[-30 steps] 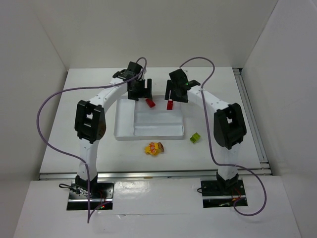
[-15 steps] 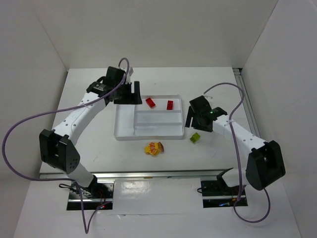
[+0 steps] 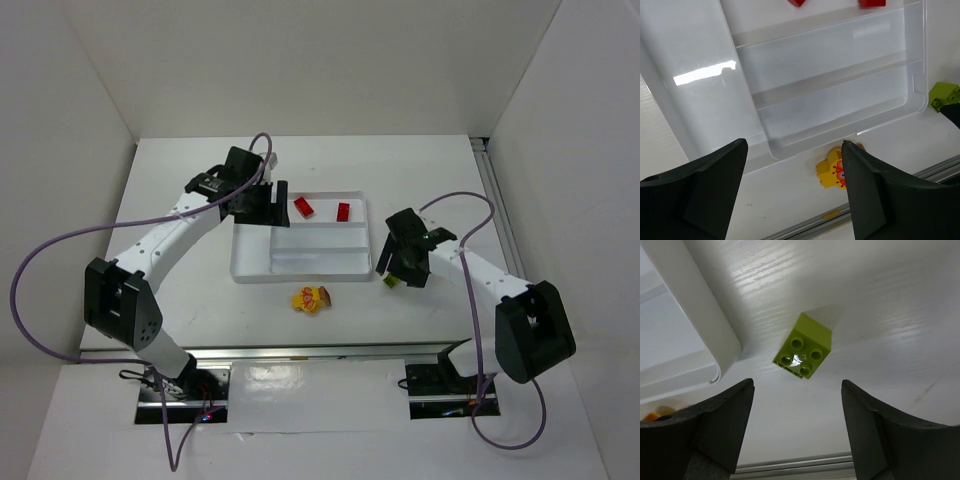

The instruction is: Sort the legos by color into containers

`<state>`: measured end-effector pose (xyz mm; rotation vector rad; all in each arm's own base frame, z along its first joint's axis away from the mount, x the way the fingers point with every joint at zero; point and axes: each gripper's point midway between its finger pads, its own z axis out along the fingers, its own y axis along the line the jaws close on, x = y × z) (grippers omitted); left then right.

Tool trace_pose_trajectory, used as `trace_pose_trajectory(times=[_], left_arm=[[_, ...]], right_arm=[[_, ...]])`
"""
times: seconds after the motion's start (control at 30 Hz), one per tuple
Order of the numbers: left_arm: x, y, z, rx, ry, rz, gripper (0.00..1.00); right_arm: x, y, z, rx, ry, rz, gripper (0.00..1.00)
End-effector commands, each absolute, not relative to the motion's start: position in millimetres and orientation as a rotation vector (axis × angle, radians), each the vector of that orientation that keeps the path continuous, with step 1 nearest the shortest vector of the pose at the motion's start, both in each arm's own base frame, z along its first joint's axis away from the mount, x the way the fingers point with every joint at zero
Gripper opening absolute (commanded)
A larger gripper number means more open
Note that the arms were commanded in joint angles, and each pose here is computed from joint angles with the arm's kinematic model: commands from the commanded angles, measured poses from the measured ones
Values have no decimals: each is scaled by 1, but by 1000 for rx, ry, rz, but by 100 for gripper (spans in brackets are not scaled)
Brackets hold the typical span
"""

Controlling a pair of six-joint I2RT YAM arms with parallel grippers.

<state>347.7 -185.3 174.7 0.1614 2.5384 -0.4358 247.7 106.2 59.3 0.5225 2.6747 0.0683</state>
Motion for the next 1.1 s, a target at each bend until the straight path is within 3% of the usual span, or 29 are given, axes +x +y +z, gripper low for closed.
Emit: trace_pose_trajectory(times=[0.0, 0.33, 0.6, 0.77, 1.07], left_arm=[[356, -193, 191, 195, 2483, -457, 87], [352, -200, 193, 218, 2483, -465, 87], [352, -199, 193, 241, 2479, -457, 87], [352, -201, 190, 245, 2489, -465, 87], [355, -203, 193, 260, 2479, -475, 87]], right_arm=[[259, 120, 61, 735, 2572, 253, 77], [278, 117, 61, 844, 2468, 264, 64], [291, 105, 59, 841, 2480, 103, 64], [289, 99, 56, 822, 2499, 45, 55], [294, 101, 46, 745, 2545, 16, 53]])
